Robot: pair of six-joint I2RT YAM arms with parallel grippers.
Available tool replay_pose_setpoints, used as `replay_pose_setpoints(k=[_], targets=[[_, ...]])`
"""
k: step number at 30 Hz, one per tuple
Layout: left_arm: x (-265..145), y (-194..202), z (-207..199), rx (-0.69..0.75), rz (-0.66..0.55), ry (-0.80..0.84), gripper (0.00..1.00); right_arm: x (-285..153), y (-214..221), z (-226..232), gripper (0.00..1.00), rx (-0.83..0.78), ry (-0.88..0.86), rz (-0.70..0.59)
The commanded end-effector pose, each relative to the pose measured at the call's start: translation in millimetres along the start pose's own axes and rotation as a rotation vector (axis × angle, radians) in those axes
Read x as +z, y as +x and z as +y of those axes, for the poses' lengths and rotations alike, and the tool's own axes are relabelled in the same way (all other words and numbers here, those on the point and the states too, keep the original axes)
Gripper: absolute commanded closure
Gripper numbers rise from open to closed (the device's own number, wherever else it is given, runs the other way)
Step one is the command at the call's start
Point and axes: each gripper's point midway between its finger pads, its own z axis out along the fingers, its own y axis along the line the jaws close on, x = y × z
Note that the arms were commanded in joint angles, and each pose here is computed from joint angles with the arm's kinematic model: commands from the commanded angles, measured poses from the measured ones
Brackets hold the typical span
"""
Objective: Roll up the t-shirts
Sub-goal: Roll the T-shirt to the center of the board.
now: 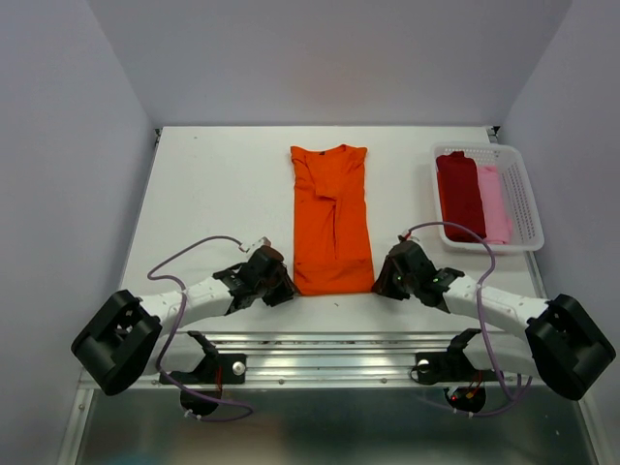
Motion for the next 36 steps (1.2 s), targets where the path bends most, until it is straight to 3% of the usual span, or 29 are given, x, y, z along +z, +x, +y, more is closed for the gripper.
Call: replay_pose_setpoints(k=[1, 5, 9, 10, 11, 14, 18, 25, 36], targets=[[2.7, 3.1, 3.9, -0.001, 0.001, -0.013, 0.61, 0.2, -6.6, 12.4, 0.74, -0.009, -0.042, -0.021], [5.0, 3.6, 0.2, 0.000, 0.003, -0.003, 0.73, 1.6, -5.1, 14.4, 0.76, -0.013, -0.057, -0.015], [6.8, 1.9, -3.9, -0.004, -0.001, 0.007, 0.92, 4.3, -3.1, 18.0, 0.75, -0.017, -0.073, -0.001], [7.2, 1.6, -3.8, -0.004, -0.002, 0.005, 0.96, 4.3, -3.1, 18.5, 0.72, -0.017, -0.075, -0.001], [7.1, 1.3, -4.5, -0.005, -0.003, 0.006, 1.00, 4.0, -3.2, 18.9, 0.61, -0.017, -0.078, -0.001], [7.6, 2.1, -3.0, -0.008, -0.001, 0.002, 1.00, 0.9, -5.5, 20.6, 0.58, -0.013, -0.084, -0.010], [7.7, 1.0, -4.3, -0.012, -0.007, 0.008, 1.00, 1.4, -4.9, 16.6, 0.63, -0.013, -0.073, -0.017], [5.2, 1.7, -2.6, -0.016, -0.008, 0.004, 1.00, 6.6, 3.7, 10.8, 0.99, -0.016, -0.064, 0.009], [-9.5, 18.5, -1.0, -0.050, 0.023, 0.014, 1.00, -15.8, 5.2, 6.7, 0.99, -0.016, -0.063, 0.010]])
